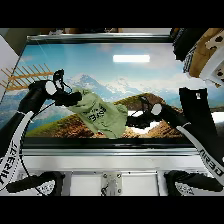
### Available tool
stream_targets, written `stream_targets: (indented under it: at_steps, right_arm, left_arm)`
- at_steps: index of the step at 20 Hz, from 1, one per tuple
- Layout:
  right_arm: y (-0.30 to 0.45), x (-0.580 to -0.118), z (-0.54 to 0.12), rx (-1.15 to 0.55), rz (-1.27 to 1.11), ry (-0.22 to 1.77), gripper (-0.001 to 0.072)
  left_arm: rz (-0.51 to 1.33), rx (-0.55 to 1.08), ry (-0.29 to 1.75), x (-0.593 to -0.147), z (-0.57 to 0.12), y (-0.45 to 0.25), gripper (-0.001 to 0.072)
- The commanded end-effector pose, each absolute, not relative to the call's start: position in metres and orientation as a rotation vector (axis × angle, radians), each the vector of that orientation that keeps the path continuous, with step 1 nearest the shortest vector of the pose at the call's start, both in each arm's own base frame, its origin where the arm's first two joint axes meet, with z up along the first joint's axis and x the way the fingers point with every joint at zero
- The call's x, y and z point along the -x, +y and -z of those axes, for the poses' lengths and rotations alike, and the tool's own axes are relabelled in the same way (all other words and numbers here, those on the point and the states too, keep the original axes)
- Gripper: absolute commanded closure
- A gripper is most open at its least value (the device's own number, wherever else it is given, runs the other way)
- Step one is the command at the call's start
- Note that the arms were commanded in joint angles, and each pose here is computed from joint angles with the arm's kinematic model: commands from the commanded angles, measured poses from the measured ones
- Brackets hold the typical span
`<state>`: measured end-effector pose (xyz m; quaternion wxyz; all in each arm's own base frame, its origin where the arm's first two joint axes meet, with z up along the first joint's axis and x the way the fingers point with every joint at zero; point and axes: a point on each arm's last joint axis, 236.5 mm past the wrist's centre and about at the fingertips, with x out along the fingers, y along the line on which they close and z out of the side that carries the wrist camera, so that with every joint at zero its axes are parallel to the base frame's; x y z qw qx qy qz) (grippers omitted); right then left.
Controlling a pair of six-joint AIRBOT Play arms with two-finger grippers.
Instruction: Fold the clothes and pants, and hang the long-sleeved shirts on hangers.
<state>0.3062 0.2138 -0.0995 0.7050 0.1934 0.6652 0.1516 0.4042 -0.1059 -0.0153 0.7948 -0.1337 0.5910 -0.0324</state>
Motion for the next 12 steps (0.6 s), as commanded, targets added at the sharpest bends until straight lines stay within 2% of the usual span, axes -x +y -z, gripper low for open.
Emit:
stream_targets:
  at_steps: [1, 3, 7, 8, 9, 12]
  right_arm:
    - [0.237, -0.319, 0.112, -0.519, -0.301, 1.434, 0.0223]
    - [0.242, -0.323, 0.113, -0.56, -0.293, 1.425, 0.0223]
    - [0.265, -0.323, 0.114, -0.521, -0.34, 1.425, 0.0227]
    - [0.272, -0.326, 0.11, -0.507, -0.362, 1.412, 0.0411]
    - [0.277, -0.332, 0.102, -0.456, -0.413, 1.377, 0.0687]
    - [0.247, -0.358, 0.07, -0.291, -0.447, 1.302, 0.0697]
  left_arm:
    - [0.075, 0.277, 1.278, -0.403, 0.016, -0.105, 0.0695]
    - [0.074, 0.277, 1.276, -0.403, 0.016, -0.104, 0.0695]
    - [0.076, 0.279, 1.28, -0.402, 0.016, -0.105, 0.0695]
    - [0.076, 0.278, 1.286, -0.4, 0.015, -0.105, 0.0695]
    - [0.078, 0.273, 1.289, -0.396, 0.011, -0.104, 0.0695]
    - [0.147, 0.202, 1.268, -0.373, -0.022, -0.107, 0.0695]
